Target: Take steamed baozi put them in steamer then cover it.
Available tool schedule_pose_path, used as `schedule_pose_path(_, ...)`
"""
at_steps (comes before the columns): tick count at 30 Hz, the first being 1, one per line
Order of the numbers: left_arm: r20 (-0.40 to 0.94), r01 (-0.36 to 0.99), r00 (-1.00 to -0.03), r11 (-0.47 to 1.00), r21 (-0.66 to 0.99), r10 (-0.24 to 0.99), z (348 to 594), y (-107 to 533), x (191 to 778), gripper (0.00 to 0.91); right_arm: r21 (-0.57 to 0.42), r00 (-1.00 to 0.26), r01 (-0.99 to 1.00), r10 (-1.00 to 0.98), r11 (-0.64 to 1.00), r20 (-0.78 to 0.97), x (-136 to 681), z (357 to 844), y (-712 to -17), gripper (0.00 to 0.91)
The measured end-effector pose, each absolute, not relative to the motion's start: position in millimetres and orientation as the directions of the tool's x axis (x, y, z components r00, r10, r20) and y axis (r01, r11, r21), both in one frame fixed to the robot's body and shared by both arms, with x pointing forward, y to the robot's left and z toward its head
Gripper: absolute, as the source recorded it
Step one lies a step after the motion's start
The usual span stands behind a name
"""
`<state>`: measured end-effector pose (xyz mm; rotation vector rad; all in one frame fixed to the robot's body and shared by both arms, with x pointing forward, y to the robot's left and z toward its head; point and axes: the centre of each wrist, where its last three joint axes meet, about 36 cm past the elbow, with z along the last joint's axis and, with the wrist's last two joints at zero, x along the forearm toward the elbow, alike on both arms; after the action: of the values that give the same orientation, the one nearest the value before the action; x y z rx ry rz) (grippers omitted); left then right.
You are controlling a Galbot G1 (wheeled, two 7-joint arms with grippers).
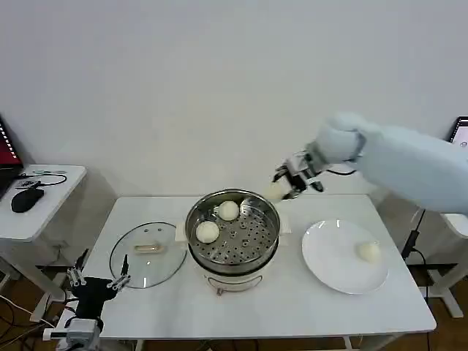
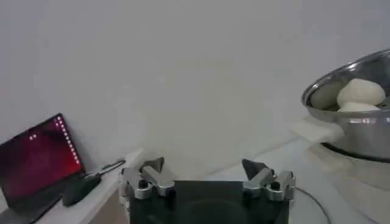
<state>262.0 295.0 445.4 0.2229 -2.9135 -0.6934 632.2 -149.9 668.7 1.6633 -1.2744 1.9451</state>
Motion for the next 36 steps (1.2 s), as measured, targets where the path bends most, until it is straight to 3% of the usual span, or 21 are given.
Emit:
schedule_pose_path(15, 0.089, -0.146, -0.974, 0.877, 0.457, -0.209, 448.7, 299.6, 256.4, 0.907, -0.349, -0.162, -0.471, -0.309, -0.810, 0.937, 607.6, 613.6, -67.4, 0.564)
schedule_pose_path(36, 0.087, -0.155, -0.972, 0.876, 0.456, -0.218, 446.2, 302.1, 256.7, 0.907, -0.296, -0.115, -0.332, -0.273, -0.896, 0.955, 596.5, 577.7, -50.7, 0.574)
